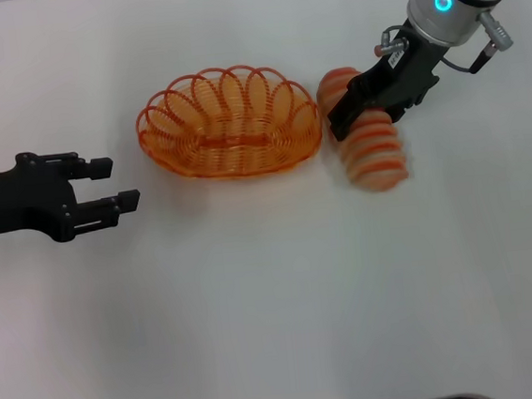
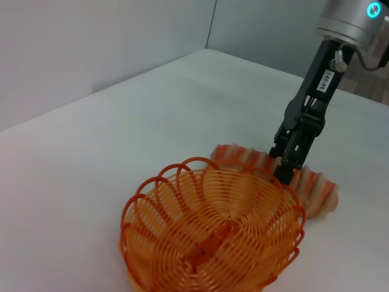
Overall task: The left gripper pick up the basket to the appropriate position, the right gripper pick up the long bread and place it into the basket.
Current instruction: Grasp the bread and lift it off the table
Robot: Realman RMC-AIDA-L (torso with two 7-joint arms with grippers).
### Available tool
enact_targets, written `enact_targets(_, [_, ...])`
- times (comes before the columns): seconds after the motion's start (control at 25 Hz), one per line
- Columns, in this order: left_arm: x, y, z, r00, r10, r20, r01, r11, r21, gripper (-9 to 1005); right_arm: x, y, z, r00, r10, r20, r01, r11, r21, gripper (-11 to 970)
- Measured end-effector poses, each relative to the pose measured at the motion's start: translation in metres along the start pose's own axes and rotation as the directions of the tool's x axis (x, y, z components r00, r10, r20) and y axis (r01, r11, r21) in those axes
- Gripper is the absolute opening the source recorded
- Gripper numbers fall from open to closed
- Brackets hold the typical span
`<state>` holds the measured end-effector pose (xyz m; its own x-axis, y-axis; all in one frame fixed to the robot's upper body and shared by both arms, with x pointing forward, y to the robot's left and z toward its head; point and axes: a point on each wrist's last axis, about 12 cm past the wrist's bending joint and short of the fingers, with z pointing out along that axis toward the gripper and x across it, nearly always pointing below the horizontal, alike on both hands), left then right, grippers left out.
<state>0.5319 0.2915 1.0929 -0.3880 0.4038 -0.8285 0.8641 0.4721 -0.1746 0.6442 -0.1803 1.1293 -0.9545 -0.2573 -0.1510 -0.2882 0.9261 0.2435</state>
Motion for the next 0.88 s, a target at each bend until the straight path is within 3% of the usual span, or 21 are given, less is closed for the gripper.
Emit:
enact_targets(0.12, [0.0, 0.0, 0.0, 1.0, 0.0, -0.001, 0.0, 1.0, -0.001, 595, 0.0, 0.0, 0.0, 1.0, 0.003, 0.003, -0.003, 1.0, 0.002, 888])
enact_targets(0.48, [0.0, 0.001, -0.001, 1.0, -0.001, 0.0, 0.001, 1.0, -0.003, 596, 0.0, -0.004, 0.0, 1.0, 0.021, 0.02, -0.021, 1.0, 0.004, 724])
enact_targets(0.88, [0.0, 0.003, -0.003, 1.0, -0.008, 0.008, 0.008, 1.0, -0.016, 595, 0.005, -0.019, -0.029, 0.999, 0.03, 0.045, -0.03, 1.0, -0.007, 584])
